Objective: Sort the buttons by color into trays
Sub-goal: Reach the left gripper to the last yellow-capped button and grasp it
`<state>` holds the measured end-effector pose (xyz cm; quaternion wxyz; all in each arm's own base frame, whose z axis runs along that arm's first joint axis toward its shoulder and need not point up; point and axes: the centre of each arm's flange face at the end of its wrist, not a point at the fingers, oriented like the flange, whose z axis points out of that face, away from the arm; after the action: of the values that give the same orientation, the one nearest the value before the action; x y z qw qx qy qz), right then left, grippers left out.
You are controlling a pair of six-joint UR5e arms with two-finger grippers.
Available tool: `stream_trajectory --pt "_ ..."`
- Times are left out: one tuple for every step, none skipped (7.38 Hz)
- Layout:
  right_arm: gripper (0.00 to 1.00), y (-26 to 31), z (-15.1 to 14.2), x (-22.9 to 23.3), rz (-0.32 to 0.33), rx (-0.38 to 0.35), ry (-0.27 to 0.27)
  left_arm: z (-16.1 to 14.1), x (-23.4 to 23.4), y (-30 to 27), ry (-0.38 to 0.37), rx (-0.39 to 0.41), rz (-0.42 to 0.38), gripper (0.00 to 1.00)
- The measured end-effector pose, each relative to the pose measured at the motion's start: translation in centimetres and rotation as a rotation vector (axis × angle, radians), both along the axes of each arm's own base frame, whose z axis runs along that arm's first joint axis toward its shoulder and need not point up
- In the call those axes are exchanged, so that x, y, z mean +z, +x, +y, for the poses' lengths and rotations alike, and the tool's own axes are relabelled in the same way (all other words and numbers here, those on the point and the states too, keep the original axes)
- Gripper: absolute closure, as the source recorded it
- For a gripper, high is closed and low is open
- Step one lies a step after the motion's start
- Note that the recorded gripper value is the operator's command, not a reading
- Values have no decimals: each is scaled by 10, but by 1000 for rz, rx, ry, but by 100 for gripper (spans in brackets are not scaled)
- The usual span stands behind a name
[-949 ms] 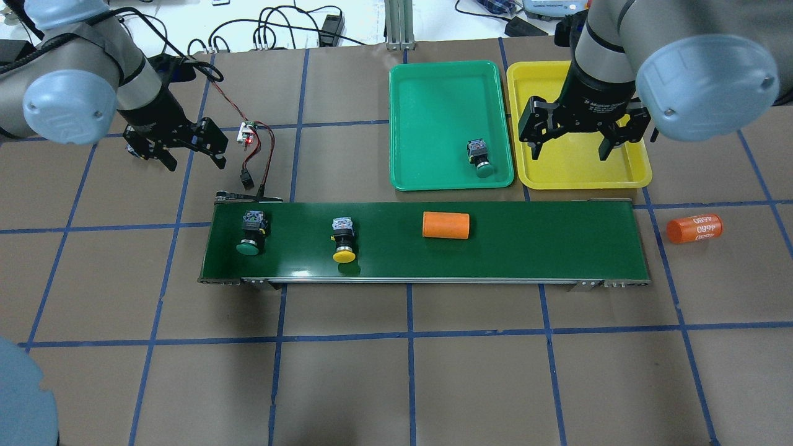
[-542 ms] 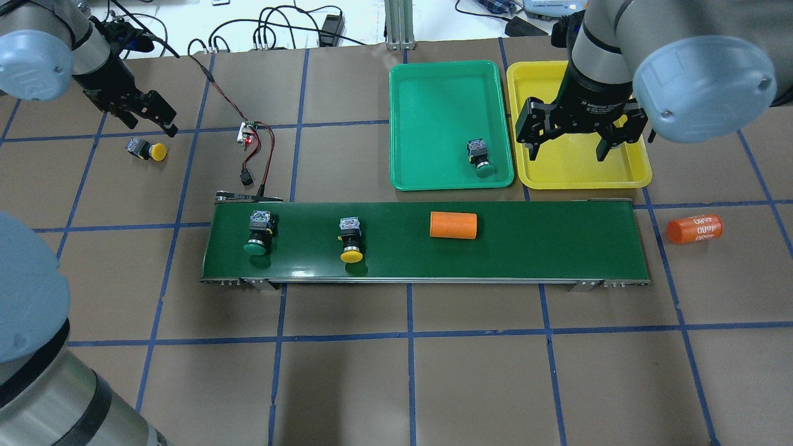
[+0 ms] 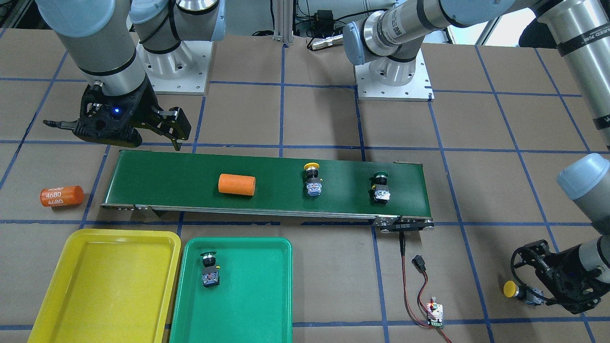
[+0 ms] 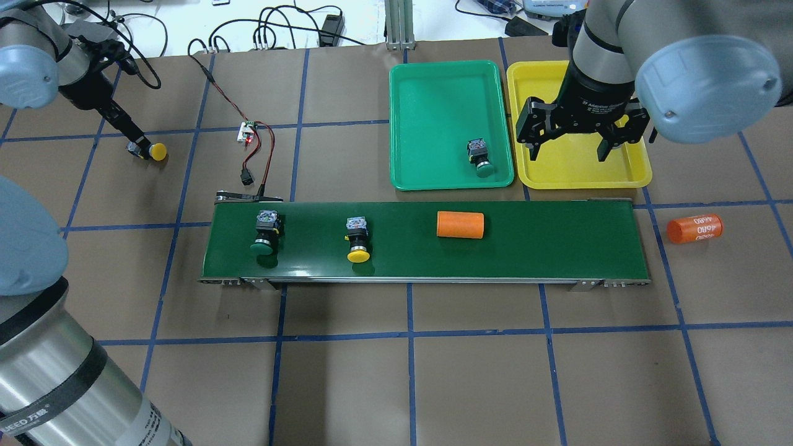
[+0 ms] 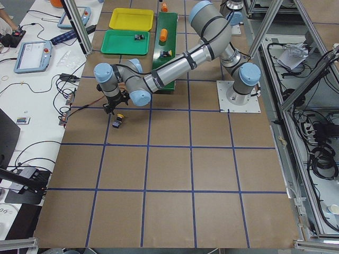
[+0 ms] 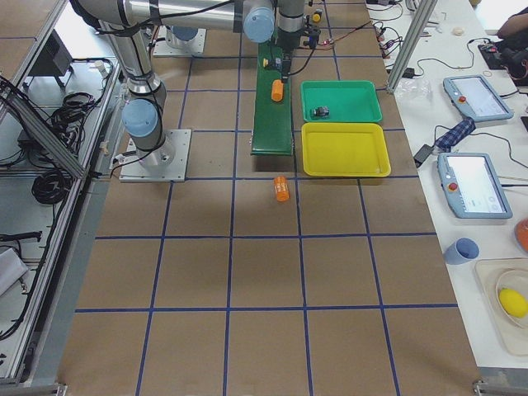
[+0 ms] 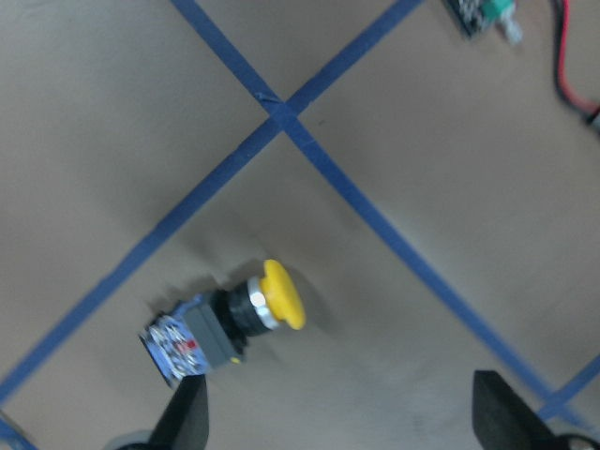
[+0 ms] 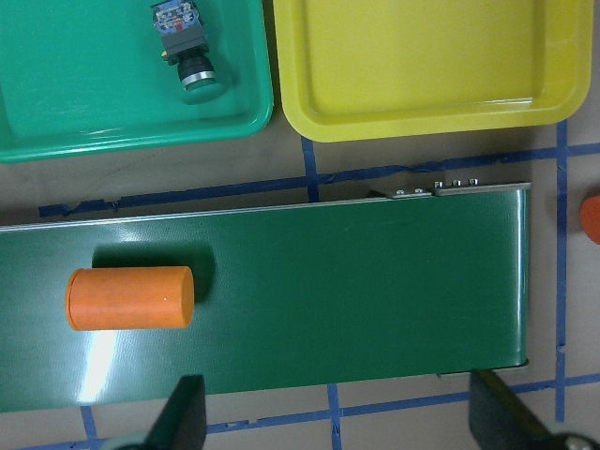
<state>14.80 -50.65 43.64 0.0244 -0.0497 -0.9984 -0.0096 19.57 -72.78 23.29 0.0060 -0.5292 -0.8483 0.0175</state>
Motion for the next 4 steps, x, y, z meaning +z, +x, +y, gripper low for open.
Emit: stream_trajectory --pt "0 0 1 -1 2 0 3 -6 -15 9 -33 -145 -14 0" --pt "0 0 1 -4 4 1 11 -10 -25 17 -49 -218 -22 0" --pt "0 -1 1 -12 6 1 25 -11 -35 21 -45 -246 -18 0" --pt "0 -1 4 -19 6 -1 39 -9 -44 23 -29 -254 -7 0"
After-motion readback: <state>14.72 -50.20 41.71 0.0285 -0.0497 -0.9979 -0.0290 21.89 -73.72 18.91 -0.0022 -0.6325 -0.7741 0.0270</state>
